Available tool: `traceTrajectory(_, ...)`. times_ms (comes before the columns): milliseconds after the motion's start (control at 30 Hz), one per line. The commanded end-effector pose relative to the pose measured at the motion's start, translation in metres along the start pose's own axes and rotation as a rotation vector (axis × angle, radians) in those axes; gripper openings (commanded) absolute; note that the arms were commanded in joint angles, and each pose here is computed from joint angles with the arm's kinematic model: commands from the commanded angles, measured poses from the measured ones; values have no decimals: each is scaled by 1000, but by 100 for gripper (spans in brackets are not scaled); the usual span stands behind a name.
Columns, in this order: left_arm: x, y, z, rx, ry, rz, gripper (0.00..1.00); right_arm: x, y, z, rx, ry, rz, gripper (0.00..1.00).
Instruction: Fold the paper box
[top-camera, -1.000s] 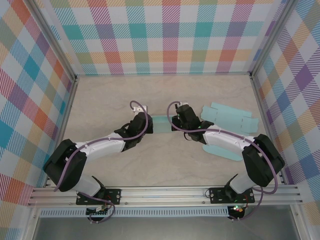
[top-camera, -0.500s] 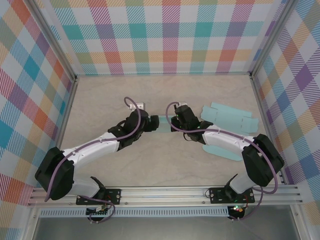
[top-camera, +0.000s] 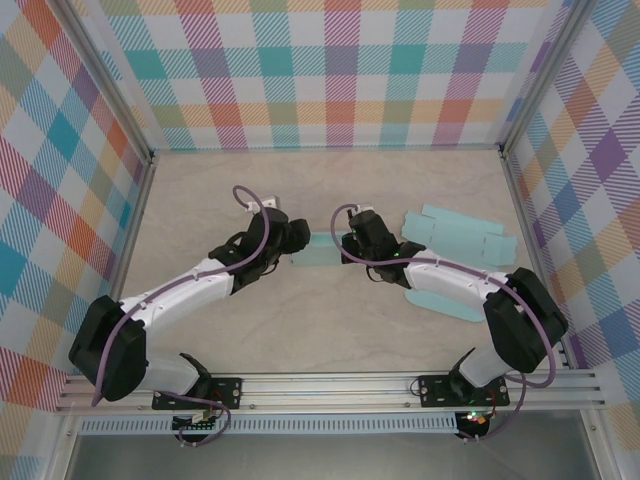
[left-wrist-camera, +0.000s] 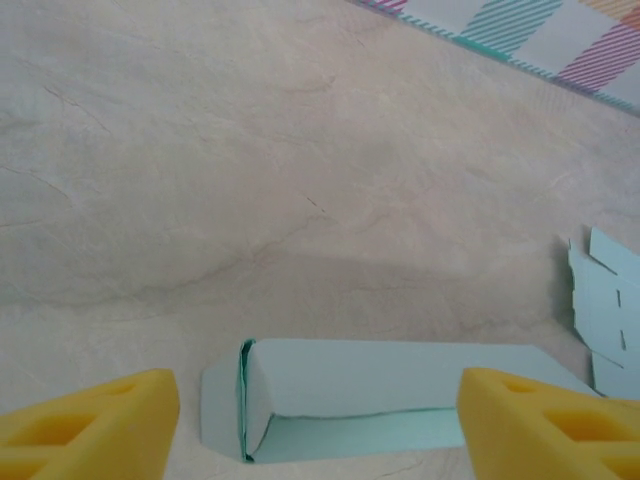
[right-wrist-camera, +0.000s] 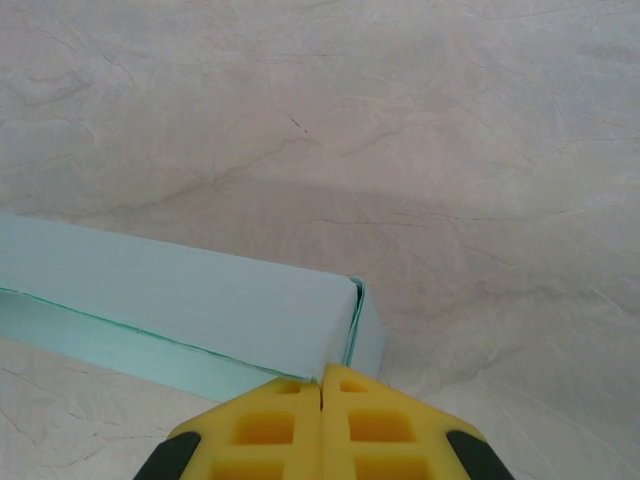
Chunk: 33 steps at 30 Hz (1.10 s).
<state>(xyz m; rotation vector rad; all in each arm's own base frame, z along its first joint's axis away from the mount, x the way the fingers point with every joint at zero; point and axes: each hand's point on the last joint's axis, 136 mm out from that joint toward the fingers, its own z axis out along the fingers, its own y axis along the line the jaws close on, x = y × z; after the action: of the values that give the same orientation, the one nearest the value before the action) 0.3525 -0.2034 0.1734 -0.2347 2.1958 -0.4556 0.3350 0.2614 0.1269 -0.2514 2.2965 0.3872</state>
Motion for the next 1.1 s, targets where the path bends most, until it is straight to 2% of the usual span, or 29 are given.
traceTrajectory(0, 10, 6, 11, 15, 20, -49, 65, 39, -5, 8, 23, 141, -39, 0)
traceTrajectory(400, 38, 29, 29, 11, 65, -106, 27, 41, -7, 9, 33, 148, -38, 0)
traceTrajectory(533, 52, 37, 33, 1, 88, -124, 22, 42, -8, 10, 39, 151, -37, 0)
traceTrajectory(767, 68, 54, 33, -39, 104, -147, 22, 42, -6, 11, 29, 151, -32, 0)
traceTrajectory(967, 62, 61, 25, -72, 78, -146, 33, 41, -5, 10, 23, 150, -30, 0)
traceTrajectory(1067, 54, 56, 22, -60, 62, -131, 46, 39, -4, 8, 20, 144, -28, 0)
